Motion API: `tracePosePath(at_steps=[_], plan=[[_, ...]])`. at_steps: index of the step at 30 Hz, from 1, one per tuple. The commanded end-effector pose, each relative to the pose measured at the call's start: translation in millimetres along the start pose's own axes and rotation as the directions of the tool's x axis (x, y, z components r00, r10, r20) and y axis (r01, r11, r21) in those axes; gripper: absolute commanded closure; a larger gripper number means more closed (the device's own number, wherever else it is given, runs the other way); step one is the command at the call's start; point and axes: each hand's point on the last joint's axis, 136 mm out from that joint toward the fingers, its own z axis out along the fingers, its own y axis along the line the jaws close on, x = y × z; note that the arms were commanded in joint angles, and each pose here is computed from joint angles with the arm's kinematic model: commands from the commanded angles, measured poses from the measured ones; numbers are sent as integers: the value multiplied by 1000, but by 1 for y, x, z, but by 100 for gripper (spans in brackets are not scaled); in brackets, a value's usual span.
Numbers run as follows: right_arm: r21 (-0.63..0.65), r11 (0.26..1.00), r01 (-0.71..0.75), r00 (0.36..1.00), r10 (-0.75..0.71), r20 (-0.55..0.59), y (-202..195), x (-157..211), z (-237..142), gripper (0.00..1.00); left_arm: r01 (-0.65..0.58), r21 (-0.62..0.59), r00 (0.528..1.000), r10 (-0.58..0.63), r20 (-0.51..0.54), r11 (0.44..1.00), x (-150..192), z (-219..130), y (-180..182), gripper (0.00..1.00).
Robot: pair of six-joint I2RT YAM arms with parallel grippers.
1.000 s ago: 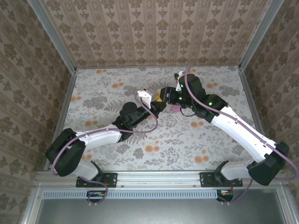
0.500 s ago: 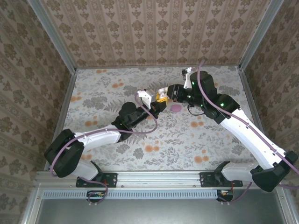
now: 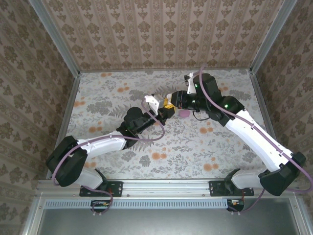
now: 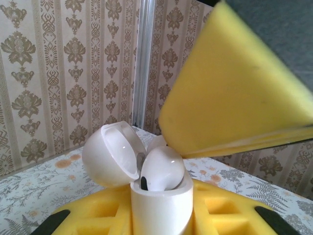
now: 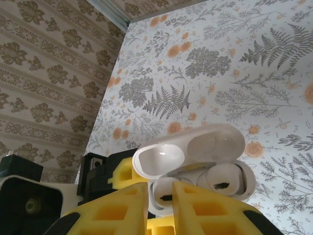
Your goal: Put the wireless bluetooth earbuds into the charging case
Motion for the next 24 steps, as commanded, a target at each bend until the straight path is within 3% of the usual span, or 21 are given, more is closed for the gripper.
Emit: tracePosePath(at_steps=[1, 8, 12, 16, 21, 24], plan=[[-3, 1000, 28, 999, -29, -24, 1, -1, -1, 77, -40, 47, 996, 36, 76, 998, -30, -4, -13, 72], [-31, 998, 47, 999, -48, -14, 5, -2, -9, 76, -45, 44, 996, 42, 74, 998, -31, -4, -12, 72], [-46, 995, 87, 995, -84, 60, 13, -15, -31, 70, -43, 42, 997, 41, 67, 998, -28, -5, -11, 73], [36, 996, 87, 985, -91, 144, -8, -32, -54, 64, -44, 57, 998, 41, 58, 997, -27, -5, -12, 72], [103, 993, 48, 981, -67, 184, -41, -42, -71, 47, -68, 113, 997, 64, 36, 991, -28, -6, -22, 72], [81, 996, 29, 987, -42, 158, -49, -43, -73, 43, -90, 198, 996, 89, 14, 976, -28, -7, -34, 72]])
